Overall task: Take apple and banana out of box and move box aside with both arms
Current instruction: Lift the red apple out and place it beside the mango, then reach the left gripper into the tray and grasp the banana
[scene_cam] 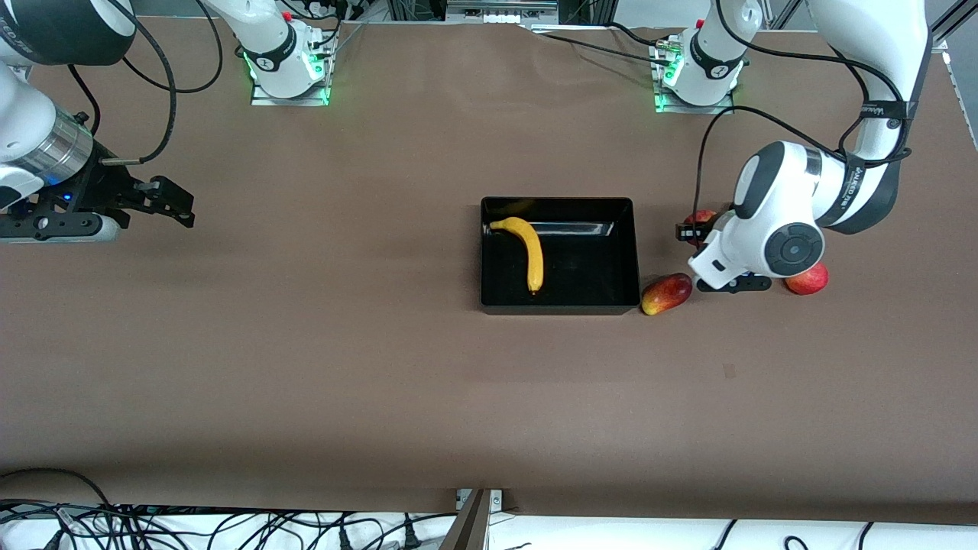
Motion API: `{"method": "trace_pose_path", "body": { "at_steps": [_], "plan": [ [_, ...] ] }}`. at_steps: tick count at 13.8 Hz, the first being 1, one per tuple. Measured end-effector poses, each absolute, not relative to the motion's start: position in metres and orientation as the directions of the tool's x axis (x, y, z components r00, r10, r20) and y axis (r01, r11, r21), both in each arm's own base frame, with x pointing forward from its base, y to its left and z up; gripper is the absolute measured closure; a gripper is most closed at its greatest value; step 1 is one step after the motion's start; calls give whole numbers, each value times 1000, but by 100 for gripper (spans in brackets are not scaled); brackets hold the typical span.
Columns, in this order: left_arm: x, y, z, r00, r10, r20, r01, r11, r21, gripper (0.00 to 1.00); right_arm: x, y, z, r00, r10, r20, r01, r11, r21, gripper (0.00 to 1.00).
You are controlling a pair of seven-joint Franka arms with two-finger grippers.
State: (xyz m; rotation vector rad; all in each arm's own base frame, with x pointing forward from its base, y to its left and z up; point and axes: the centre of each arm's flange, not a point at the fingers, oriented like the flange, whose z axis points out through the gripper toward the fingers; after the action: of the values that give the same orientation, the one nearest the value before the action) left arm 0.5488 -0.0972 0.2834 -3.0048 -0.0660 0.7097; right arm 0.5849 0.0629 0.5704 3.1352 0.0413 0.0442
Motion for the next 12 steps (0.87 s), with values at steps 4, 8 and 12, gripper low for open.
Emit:
{"method": "trace_pose_path", "body": {
  "at_steps": [4,8,12],
  "plan": [
    [500,-88,212,918,33,-396,20,-999,-38,34,585,63,570,999,26,28,26,-1000,6,0],
    [478,-93,190,925,17,-380,6,-999,-31,28,585,63,570,999,26,28,26,-1000,6,0],
    [487,-106,213,927,-1,-375,-13,-999,-30,1,585,63,570,999,26,28,26,-1000,6,0]
  ]
}}
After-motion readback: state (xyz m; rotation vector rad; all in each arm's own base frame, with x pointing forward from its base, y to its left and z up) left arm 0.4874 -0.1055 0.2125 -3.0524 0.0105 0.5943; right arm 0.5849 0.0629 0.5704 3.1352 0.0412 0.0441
